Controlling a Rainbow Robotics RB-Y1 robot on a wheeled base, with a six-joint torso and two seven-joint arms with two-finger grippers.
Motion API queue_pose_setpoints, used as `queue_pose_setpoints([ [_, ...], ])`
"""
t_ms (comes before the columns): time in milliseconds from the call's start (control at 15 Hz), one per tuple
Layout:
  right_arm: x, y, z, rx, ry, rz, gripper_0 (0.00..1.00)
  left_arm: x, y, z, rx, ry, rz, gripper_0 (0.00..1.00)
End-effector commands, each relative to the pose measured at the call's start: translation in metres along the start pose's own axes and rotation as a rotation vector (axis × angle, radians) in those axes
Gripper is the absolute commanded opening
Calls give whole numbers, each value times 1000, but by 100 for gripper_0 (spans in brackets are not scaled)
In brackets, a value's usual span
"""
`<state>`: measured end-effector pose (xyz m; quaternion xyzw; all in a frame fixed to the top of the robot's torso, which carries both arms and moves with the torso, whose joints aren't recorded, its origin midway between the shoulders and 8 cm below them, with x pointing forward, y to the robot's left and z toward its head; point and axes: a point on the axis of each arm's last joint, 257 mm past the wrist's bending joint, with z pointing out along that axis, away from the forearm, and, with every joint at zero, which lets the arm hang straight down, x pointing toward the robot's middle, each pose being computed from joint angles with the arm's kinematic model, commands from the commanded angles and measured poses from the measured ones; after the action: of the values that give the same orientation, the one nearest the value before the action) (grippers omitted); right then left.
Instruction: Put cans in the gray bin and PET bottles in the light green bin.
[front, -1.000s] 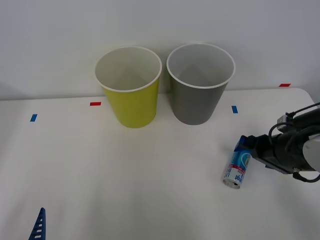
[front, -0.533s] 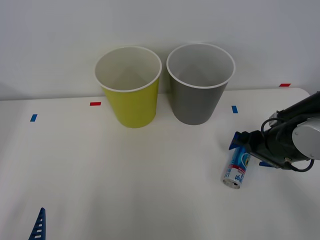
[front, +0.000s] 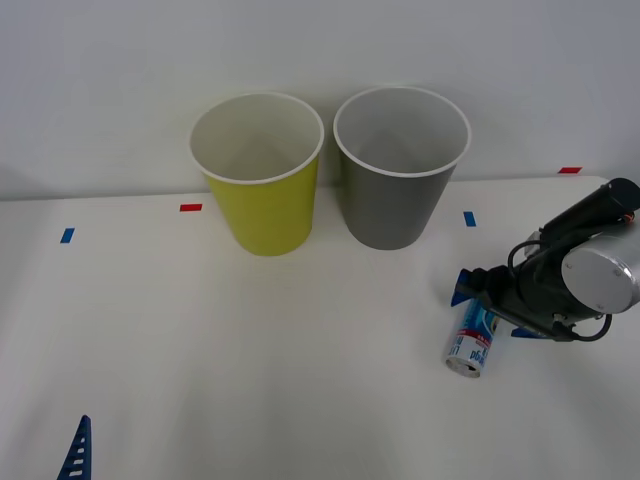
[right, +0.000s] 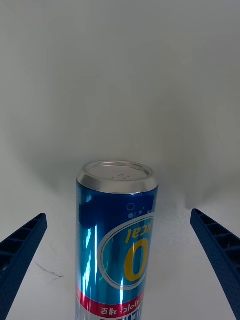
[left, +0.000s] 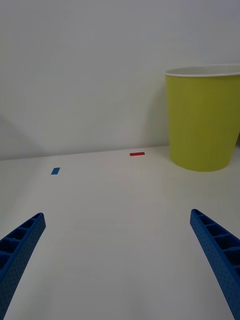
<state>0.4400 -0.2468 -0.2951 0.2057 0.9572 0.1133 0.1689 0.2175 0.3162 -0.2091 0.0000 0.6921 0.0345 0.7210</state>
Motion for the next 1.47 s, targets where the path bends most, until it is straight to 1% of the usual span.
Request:
queue_pose_setpoints([
  [67,-2,0,5,14,3,-4,100,0,0,0,0,0,0,100],
  [533,-1,-10,15,70,-1,-45,100,0,0,0,0,0,0,100],
  [933,1,-7,15,63,9,-47,100,0,0,0,0,0,0,100],
  [1000,0,-6,14,62,6,-52,86,0,0,0,0,0,0,100],
  [1067,1,-5,14,63,1,-53,64,0,0,0,0,0,0,100],
  [1133,1,-5,15,66,-2,-58,37,0,0,0,0,0,0,100],
  [1200,1,-4,15,70,-11,-71,19,0,0,0,0,0,0,100],
  [1267,2,-5,15,77,-13,-76,14,0,0,0,0,0,0,100],
  [1333,3,-3,15,72,-10,-76,12,0,0,0,0,0,0,100],
  [1467,5,-1,15,67,-8,-77,10,0,0,0,0,0,0,100],
])
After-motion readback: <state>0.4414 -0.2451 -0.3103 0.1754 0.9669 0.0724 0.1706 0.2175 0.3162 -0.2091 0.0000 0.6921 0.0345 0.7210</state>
